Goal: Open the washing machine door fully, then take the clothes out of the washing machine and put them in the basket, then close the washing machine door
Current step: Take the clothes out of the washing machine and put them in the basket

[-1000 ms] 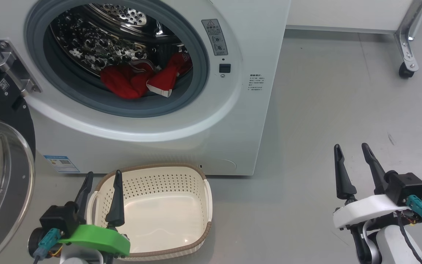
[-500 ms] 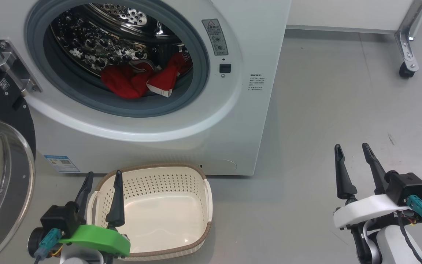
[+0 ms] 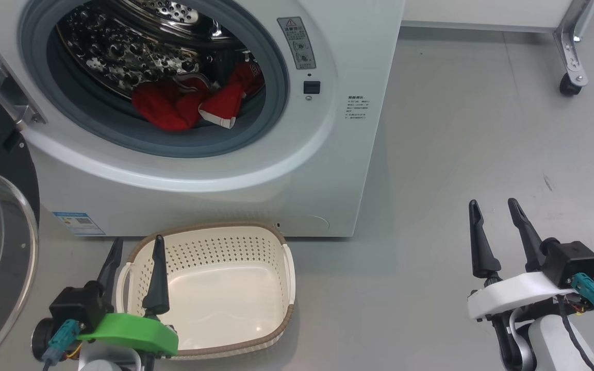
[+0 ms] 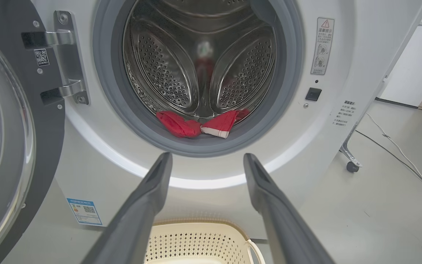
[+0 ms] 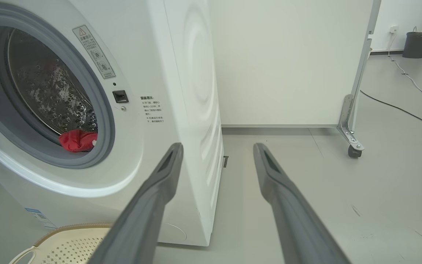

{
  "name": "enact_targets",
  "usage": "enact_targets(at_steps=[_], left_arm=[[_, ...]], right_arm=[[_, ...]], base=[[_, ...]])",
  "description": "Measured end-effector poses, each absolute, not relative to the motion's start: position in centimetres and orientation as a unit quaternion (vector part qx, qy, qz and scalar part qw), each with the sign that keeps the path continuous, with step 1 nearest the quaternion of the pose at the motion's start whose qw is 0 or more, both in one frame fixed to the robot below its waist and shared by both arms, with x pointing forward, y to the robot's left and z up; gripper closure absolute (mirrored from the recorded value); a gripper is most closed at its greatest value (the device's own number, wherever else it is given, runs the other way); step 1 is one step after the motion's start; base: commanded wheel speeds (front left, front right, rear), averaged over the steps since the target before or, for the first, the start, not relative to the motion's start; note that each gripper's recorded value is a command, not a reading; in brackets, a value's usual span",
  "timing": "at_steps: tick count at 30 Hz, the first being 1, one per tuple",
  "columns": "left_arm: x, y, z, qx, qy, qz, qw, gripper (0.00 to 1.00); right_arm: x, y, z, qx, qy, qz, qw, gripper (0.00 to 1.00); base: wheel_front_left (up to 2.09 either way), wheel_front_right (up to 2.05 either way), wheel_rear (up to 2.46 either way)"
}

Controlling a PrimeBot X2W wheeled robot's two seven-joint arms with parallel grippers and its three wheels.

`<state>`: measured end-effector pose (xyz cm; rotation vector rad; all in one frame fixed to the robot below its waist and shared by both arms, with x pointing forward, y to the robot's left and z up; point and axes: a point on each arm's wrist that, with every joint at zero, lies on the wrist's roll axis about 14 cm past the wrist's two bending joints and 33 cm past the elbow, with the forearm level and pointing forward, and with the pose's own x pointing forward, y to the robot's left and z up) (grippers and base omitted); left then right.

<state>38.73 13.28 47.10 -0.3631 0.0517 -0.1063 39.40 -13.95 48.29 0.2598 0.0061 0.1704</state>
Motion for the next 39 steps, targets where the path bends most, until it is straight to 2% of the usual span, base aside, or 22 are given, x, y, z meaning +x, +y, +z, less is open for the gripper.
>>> enact_targets(at_steps=[9, 18, 27, 39], left_arm=[[40.5, 14.2, 45.5, -0.148, 0.044, -0.028, 0.988, 0.0], [45.4, 13.5, 44.6, -0.09, 0.053, -0.038, 0.994, 0.0], [52.6, 12.0, 44.0, -0.052, 0.065, -0.068, 0.994, 0.0], [61.6, 11.6, 40.8, -0.007, 0.114, -0.058, 0.992, 0.0]], right_arm=[[39.7, -14.7, 46.2, 0.134, 0.03, 0.069, 0.988, 0.0], [39.5, -16.1, 42.9, 0.148, 0.074, 0.035, 0.986, 0.0], [40.7, -17.7, 41.5, 0.151, 0.086, 0.008, 0.985, 0.0], [41.1, -20.8, 39.5, 0.138, 0.108, -0.039, 0.984, 0.0]], base=[[0.0, 0.0, 0.0], [0.0, 0.0, 0.0], [0.0, 0.0, 0.0], [0.0, 0.0, 0.0]])
